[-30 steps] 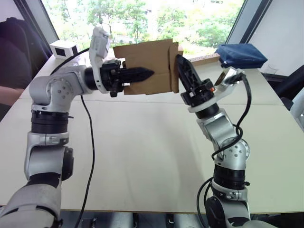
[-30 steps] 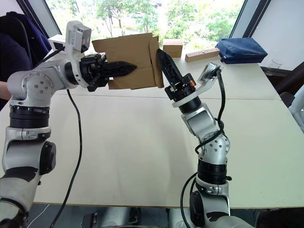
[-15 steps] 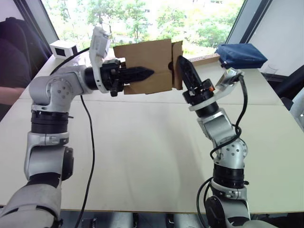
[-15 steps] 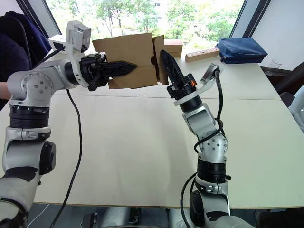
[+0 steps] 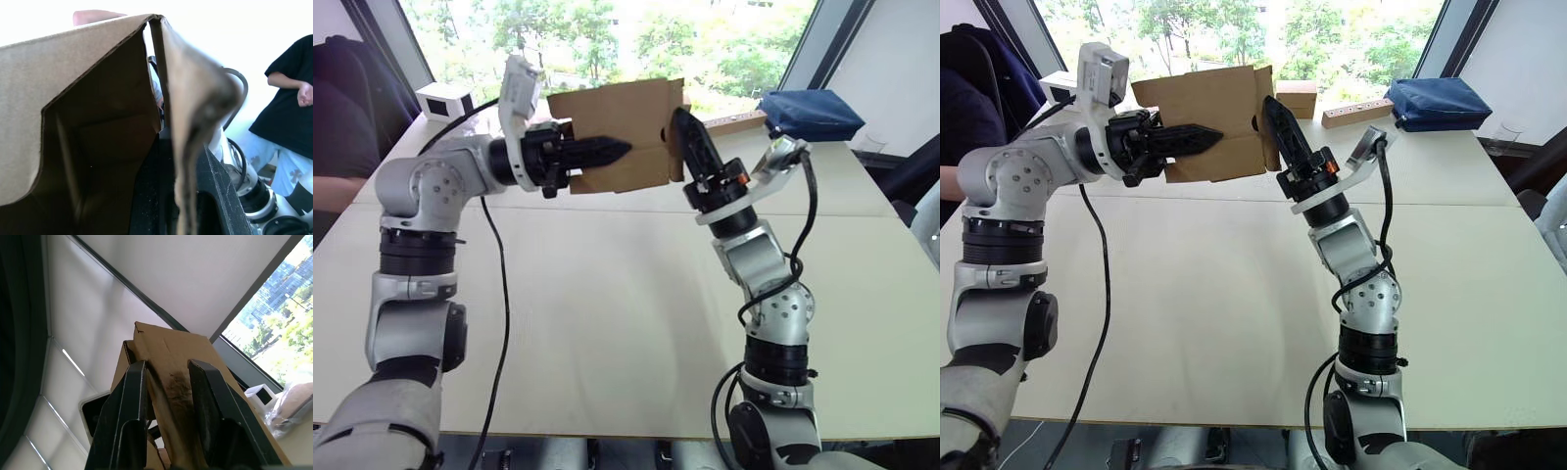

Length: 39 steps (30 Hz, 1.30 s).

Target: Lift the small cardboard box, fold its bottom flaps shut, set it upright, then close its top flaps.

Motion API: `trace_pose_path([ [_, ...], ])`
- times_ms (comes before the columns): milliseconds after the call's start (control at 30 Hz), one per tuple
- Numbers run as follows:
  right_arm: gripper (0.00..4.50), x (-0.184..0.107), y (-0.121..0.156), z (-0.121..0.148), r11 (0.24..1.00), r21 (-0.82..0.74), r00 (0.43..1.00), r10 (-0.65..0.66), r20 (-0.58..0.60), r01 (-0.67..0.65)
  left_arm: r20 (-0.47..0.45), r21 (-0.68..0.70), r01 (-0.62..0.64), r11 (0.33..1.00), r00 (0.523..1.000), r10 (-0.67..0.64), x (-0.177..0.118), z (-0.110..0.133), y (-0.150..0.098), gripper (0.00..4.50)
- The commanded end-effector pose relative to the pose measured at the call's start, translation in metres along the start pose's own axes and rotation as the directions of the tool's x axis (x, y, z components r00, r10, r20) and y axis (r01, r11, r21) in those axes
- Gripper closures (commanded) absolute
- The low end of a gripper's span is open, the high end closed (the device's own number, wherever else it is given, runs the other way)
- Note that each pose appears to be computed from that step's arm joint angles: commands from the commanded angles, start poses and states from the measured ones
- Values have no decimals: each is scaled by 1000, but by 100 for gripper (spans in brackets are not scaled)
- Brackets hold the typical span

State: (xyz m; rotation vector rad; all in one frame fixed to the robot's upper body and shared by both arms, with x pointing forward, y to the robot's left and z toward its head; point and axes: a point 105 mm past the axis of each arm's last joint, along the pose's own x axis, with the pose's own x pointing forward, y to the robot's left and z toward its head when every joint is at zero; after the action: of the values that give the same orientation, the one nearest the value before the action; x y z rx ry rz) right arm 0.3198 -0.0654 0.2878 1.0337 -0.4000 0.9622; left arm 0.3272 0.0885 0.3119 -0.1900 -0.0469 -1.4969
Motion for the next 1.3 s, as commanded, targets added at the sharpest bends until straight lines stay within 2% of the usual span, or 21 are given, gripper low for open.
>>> trace_pose_path([
  [33,318,9,21,-12,998,5,998,64,-11,-64,42,55,15,998,999,-17,1,14,-6,450],
  [367,318,6,35,-25,993,35,991,111,-68,-109,45,48,16,999,999,-18,1,12,-6,450],
  [600,318,6,33,-28,995,36,994,93,-51,-91,51,49,19,999,998,-21,3,12,-5,450],
  [733,318,3,32,-21,996,35,996,81,-26,-80,52,51,22,998,998,-24,3,14,-6,450],
  [867,318,-9,33,5,989,106,994,96,54,-101,59,51,9,999,998,-12,-3,17,-6,450],
  [933,318,-12,32,10,988,122,994,90,66,-97,59,45,-3,999,998,0,-4,16,-4,450],
  [1100,449,-13,25,14,991,120,995,41,91,-51,62,41,1,999,998,-3,-3,15,-5,450],
  [1300,449,-14,14,18,998,64,994,-22,105,15,59,40,10,999,998,-13,-2,15,-8,450],
])
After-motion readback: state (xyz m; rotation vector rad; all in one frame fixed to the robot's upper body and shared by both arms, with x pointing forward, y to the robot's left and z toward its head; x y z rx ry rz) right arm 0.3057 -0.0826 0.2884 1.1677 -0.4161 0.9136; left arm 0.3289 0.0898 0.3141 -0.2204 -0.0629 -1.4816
